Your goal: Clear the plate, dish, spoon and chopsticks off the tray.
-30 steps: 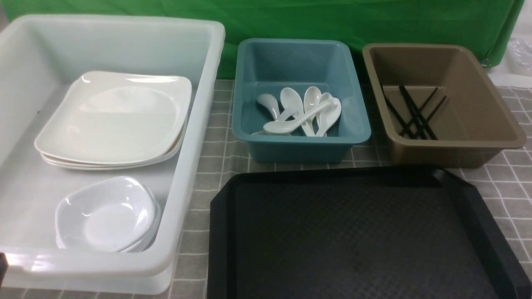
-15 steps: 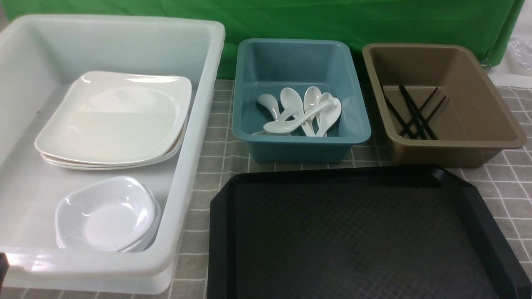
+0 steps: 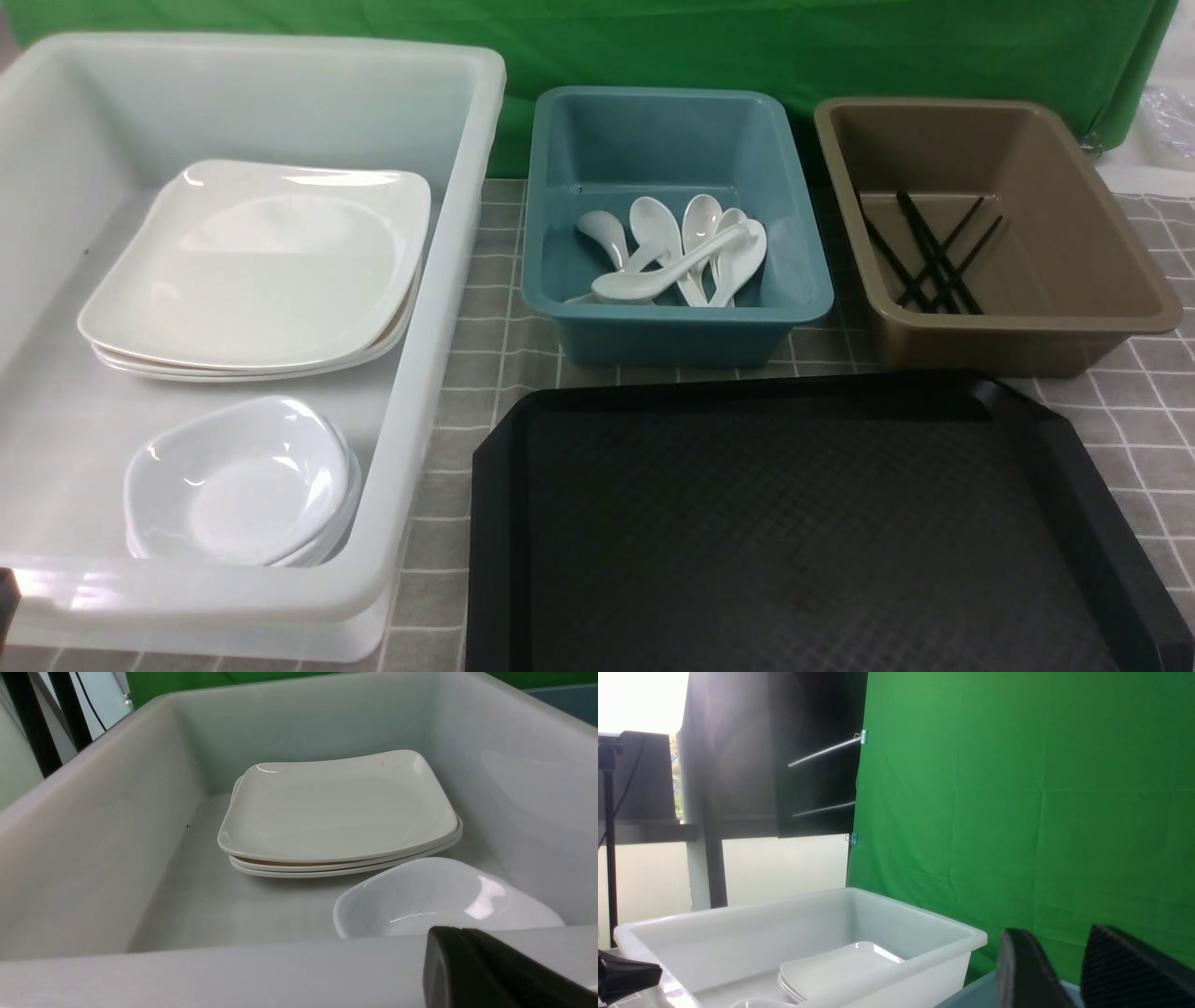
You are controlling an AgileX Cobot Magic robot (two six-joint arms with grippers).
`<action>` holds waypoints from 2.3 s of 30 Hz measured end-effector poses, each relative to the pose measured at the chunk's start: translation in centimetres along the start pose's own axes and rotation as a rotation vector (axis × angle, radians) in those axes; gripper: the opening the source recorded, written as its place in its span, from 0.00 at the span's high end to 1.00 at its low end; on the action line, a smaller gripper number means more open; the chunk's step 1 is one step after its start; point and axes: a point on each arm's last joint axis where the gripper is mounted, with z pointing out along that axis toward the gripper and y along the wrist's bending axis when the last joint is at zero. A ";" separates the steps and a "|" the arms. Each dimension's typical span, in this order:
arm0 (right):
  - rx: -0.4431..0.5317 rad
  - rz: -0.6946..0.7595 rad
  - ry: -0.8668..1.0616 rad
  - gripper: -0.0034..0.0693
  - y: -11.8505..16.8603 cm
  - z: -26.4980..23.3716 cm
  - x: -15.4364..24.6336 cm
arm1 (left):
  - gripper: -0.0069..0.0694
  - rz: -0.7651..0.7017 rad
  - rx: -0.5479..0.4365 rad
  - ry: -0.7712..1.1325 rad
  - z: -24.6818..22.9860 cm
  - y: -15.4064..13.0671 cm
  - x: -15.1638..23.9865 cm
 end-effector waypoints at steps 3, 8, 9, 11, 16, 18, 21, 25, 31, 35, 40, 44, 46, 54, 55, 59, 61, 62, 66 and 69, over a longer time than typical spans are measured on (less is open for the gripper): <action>0.000 0.000 0.000 0.63 0.0 0.0 0.0 | 0.91 0.001 0.000 0.000 0.0 0.0 0.0; 0.000 0.000 0.000 0.63 0.0 0.0 0.0 | 0.91 0.002 0.000 0.000 0.0 0.0 0.0; -0.001 0.003 0.001 0.63 0.0 0.0 0.0 | 0.91 0.002 0.000 0.000 0.0 0.0 0.0; -0.010 0.043 0.006 0.63 0.1 0.0 0.1 | 0.91 0.002 0.000 0.000 0.0 0.0 0.0; -0.076 0.088 0.047 0.63 0.8 0.1 0.9 | 0.91 0.002 0.000 0.000 0.0 0.0 0.0; -0.099 0.101 0.062 0.63 1.0 0.1 1.2 | 0.91 0.002 0.000 0.000 0.0 0.0 0.0; -0.110 0.120 0.066 0.63 1.1 0.1 1.3 | 0.91 0.002 0.000 0.000 0.0 0.0 0.0; -0.112 0.115 0.084 0.63 1.2 -0.1 1.7 | 0.91 0.011 -0.002 0.001 0.0 0.0 0.0; 0.059 0.052 0.170 0.63 1.0 -0.8 6.1 | 0.91 0.014 -0.003 0.001 0.0 0.0 0.0; 0.330 0.014 0.365 0.63 0.0 -1.2 12.3 | 0.91 0.014 -0.003 0.002 0.0 0.0 0.0; 0.631 0.081 0.589 0.63 -1.1 -3.0 16.9 | 0.91 0.015 -0.003 0.001 0.0 0.0 0.0; 0.739 0.080 0.601 0.63 -1.5 -3.4 17.0 | 0.91 0.017 -0.003 0.002 0.0 0.0 0.0; 0.744 0.074 0.605 0.63 -1.6 -3.5 17.0 | 0.91 0.017 -0.003 0.002 0.0 0.0 0.0; 0.732 0.035 0.619 0.63 -1.6 -3.5 17.0 | 0.89 0.017 -0.004 0.001 0.0 0.0 0.0; 0.730 0.031 0.620 0.63 -1.6 -3.5 17.0 | 0.89 0.017 -0.004 0.001 0.0 0.0 0.0; 0.728 0.026 0.621 0.63 -1.6 -3.4 17.0 | 0.89 0.017 -0.004 0.001 0.0 0.0 0.0; 0.728 0.024 0.621 0.63 -1.6 -3.4 16.9 | 0.89 0.017 -0.004 0.001 0.0 0.0 0.0; 0.728 0.024 0.621 0.63 -1.6 -3.4 16.9 | 0.89 0.017 -0.004 0.001 0.0 0.0 0.0; 0.728 0.024 0.620 0.63 -1.6 -3.4 16.9 | 0.89 0.017 -0.004 0.001 0.0 0.0 0.0; 0.728 0.024 0.620 0.63 -1.6 -3.4 16.9 | 0.89 0.017 -0.004 0.001 0.0 0.0 0.0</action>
